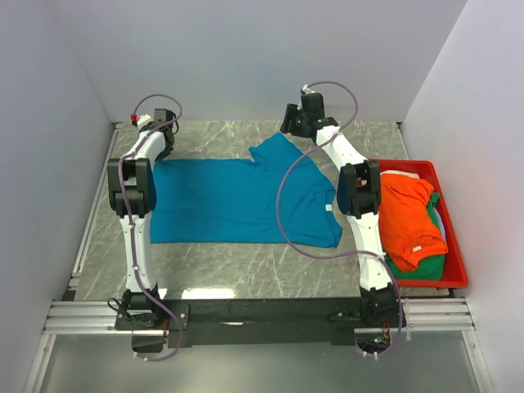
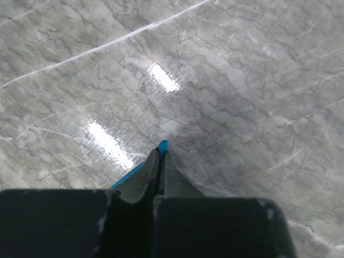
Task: Fold and stack the t-shirts
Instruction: Fold the tshirt
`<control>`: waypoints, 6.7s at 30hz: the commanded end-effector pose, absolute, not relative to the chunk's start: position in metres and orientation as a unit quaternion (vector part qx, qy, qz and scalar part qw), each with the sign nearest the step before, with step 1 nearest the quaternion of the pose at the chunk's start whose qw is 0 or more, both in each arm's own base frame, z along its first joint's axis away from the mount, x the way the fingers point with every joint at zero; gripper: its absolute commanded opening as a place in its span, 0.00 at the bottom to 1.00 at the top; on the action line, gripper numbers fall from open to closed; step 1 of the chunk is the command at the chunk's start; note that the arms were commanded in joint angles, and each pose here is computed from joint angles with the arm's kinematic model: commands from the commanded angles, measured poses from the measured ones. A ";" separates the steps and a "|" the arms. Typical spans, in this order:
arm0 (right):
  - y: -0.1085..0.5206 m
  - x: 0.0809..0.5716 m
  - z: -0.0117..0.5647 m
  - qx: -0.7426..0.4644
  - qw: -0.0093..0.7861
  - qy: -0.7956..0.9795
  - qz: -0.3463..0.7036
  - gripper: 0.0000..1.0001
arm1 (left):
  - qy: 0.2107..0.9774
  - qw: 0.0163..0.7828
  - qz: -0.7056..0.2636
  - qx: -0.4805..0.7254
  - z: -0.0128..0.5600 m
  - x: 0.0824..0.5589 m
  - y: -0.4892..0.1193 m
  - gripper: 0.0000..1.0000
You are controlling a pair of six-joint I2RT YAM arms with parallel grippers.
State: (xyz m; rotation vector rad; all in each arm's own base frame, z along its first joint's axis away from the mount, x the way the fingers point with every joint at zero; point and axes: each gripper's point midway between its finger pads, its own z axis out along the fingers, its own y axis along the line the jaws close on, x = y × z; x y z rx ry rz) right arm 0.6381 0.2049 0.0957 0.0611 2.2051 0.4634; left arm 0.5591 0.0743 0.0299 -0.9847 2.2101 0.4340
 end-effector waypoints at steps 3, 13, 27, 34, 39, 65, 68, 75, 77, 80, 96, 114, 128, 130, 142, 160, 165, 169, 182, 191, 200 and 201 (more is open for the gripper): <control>0.175 0.637 0.090 0.100 0.392 0.893 0.196 0.62 | 0.846 0.354 0.138 -0.373 0.048 0.565 0.067 0.00; 0.161 0.626 0.065 0.141 0.349 0.908 0.183 0.59 | 0.848 0.356 0.130 -0.370 0.050 0.564 0.065 0.00; 0.178 0.611 0.033 0.157 0.295 0.923 0.193 0.55 | 0.850 0.359 0.120 -0.368 0.053 0.565 0.062 0.00; 0.197 0.604 0.029 0.144 0.287 0.925 0.202 0.53 | 0.851 0.359 0.116 -0.366 0.054 0.566 0.061 0.00; 0.202 0.603 0.026 0.145 0.287 0.925 0.201 0.47 | 0.851 0.361 0.113 -0.365 0.055 0.566 0.060 0.00; 0.140 0.627 0.106 0.157 0.423 0.877 0.163 0.00 | 0.844 0.388 0.097 -0.357 0.086 0.576 0.058 0.00; 0.138 0.627 0.112 0.154 0.428 0.875 0.165 0.00 | 0.844 0.391 0.091 -0.357 0.090 0.578 0.056 0.02; 0.139 0.623 0.124 0.146 0.439 0.870 0.171 0.00 | 0.842 0.398 0.077 -0.356 0.100 0.580 0.052 0.03; 0.139 0.622 0.128 0.143 0.443 0.868 0.173 0.00 | 0.841 0.401 0.075 -0.356 0.103 0.581 0.053 0.03; 0.136 0.617 0.141 0.143 0.450 0.864 0.175 0.00 | 0.842 0.400 0.071 -0.355 0.105 0.579 0.051 0.02; 0.122 0.546 0.142 0.151 0.433 0.876 0.149 0.00 | 0.842 0.385 0.061 -0.374 0.116 0.535 0.047 0.00; 0.114 0.442 0.118 0.183 0.403 0.892 0.091 0.00 | 0.837 0.338 0.029 -0.430 0.104 0.458 0.064 0.00; 0.108 0.407 0.117 0.191 0.396 0.893 0.102 0.00 | 0.837 0.331 0.013 -0.436 0.105 0.441 0.058 0.01; 0.111 0.401 0.112 0.190 0.390 0.894 0.110 0.00 | 0.836 0.331 0.012 -0.437 0.106 0.440 0.058 0.01; 0.114 0.379 0.100 0.184 0.377 0.899 0.124 0.00 | 0.836 0.322 0.008 -0.444 0.100 0.431 0.061 0.01; 0.125 0.353 0.082 0.178 0.354 0.905 0.156 0.01 | 0.834 0.306 -0.016 -0.459 0.093 0.415 0.054 0.08; 0.125 0.344 0.074 0.170 0.345 0.909 0.159 0.38 | 0.823 0.310 -0.047 -0.473 0.089 0.405 0.047 0.45; 0.120 0.345 0.089 0.166 0.361 0.905 0.151 0.52 | 0.822 0.317 -0.059 -0.469 0.098 0.403 0.045 0.61; 0.187 0.421 0.113 0.084 0.366 0.915 0.146 0.49 | 0.831 0.334 -0.114 -0.429 0.125 0.398 0.024 0.63; 0.226 0.459 0.084 0.056 0.355 0.930 0.082 0.48 | 0.840 0.333 -0.145 -0.404 0.129 0.384 0.005 0.62; 0.233 0.470 0.062 0.047 0.345 0.936 0.048 0.49 | 0.842 0.334 -0.157 -0.393 0.132 0.382 -0.005 0.62; 0.235 0.470 0.061 0.044 0.345 0.936 0.048 0.49 | 0.843 0.333 -0.158 -0.393 0.131 0.382 -0.005 0.62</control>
